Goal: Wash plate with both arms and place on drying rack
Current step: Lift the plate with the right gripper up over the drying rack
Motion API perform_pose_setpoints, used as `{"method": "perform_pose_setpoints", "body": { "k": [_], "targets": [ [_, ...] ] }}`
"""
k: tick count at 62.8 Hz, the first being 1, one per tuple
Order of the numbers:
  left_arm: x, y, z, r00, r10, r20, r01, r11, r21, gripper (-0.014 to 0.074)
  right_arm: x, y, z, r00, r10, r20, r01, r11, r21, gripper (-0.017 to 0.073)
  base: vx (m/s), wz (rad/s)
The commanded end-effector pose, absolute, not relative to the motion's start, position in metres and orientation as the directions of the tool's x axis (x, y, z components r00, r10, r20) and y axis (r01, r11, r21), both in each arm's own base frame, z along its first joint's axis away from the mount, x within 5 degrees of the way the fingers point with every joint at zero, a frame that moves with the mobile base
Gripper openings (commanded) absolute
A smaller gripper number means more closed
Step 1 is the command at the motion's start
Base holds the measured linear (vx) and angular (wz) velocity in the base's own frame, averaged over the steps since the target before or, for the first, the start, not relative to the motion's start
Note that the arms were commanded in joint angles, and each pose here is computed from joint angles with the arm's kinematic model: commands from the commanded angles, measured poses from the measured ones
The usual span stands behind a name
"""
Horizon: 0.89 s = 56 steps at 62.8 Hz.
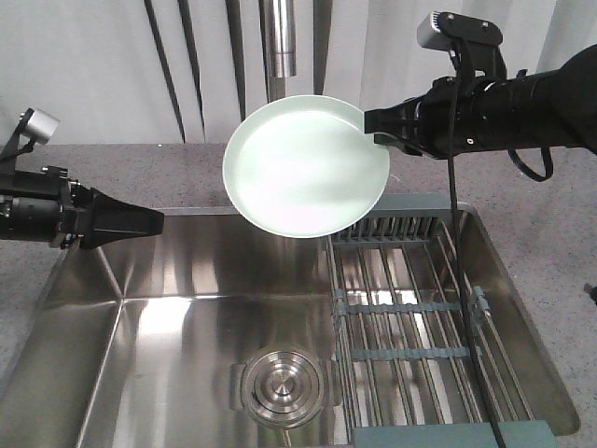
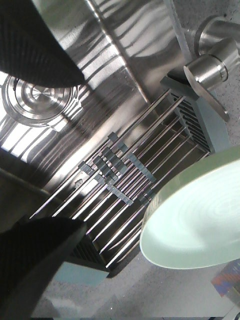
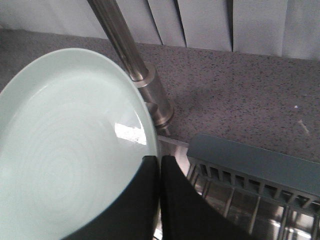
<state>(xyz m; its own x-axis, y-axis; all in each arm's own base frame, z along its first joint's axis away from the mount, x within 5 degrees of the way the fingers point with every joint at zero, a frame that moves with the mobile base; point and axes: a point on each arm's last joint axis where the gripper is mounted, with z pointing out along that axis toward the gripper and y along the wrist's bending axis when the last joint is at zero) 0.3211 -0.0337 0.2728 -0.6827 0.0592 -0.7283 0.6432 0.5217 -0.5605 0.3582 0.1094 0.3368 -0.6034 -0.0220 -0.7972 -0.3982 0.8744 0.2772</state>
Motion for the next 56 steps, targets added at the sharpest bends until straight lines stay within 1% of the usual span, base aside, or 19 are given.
{"method": "perform_pose_setpoints", "body": {
  "k": [1,5,10,19,23,27,31,35,43,48,56],
  "targets": [
    [0.315,-0.037,0.299,-0.632,0.019,-0.774,0.69,0.467,-0.553,0.0521,0.35,0.102,0.366,-0.508,-0.073,-0.858,-0.424,0.888,0.175,-0.0008,0.0,0.0],
    [0.315,-0.037,0.299,-0.632,0.019,-0.774,0.69,0.467,-0.553,0.0521,0.346,0.101,0.364,-0.53,-0.142,-0.836,-0.449,0.884,0.134,-0.0008,0.0,0.0],
    [0.315,-0.037,0.299,-0.632,0.019,-0.774,0.69,0.467,-0.553,0.0521,0.338,0.102,0.361,-0.578,-0.182,-0.796,-0.475,0.868,0.146,-0.0008,0.0,0.0],
    [0.315,-0.037,0.299,-0.632,0.019,-0.774,0.69,0.467,-0.553,0.0521,0.327,0.107,0.357,-0.658,-0.197,-0.727,-0.509,0.828,0.235,-0.0008,0.0,0.0],
    [0.315,-0.037,0.299,-0.632,0.019,-0.774,0.69,0.467,-0.553,0.0521,0.325,0.111,0.356,-0.686,-0.172,-0.707,-0.507,0.81,0.294,-0.0008,0.0,0.0],
    [0.315,-0.037,0.299,-0.632,0.019,-0.774,0.69,0.467,-0.553,0.0521,0.325,0.116,0.357,-0.705,-0.115,-0.7,-0.497,0.784,0.371,-0.0008,0.0,0.0],
    [0.315,-0.037,0.299,-0.632,0.019,-0.774,0.69,0.467,-0.553,0.0521,0.329,0.119,0.358,-0.694,-0.074,-0.716,-0.501,0.763,0.407,-0.0008,0.0,0.0],
    [0.315,-0.037,0.299,-0.632,0.019,-0.774,0.69,0.467,-0.553,0.0521,0.335,0.121,0.359,-0.669,-0.04,-0.742,-0.505,0.757,0.414,-0.0008,0.0,0.0],
    [0.315,-0.037,0.299,-0.632,0.019,-0.774,0.69,0.467,-0.553,0.0521,0.35,0.119,0.356,-0.632,0.061,-0.772,-0.447,0.785,0.428,-0.0008,0.0,0.0],
    [0.315,-0.037,0.299,-0.632,0.019,-0.774,0.69,0.467,-0.553,0.0517,0.357,0.115,0.356,-0.592,0.077,-0.802,-0.422,0.818,0.39,-0.0008,0.0,0.0],
    [0.315,-0.037,0.299,-0.632,0.019,-0.774,0.69,0.467,-0.553,0.0517,0.359,0.1,0.36,-0.549,0.049,-0.834,-0.402,0.859,0.316,-0.0008,0.0,0.0]
  ]
}}
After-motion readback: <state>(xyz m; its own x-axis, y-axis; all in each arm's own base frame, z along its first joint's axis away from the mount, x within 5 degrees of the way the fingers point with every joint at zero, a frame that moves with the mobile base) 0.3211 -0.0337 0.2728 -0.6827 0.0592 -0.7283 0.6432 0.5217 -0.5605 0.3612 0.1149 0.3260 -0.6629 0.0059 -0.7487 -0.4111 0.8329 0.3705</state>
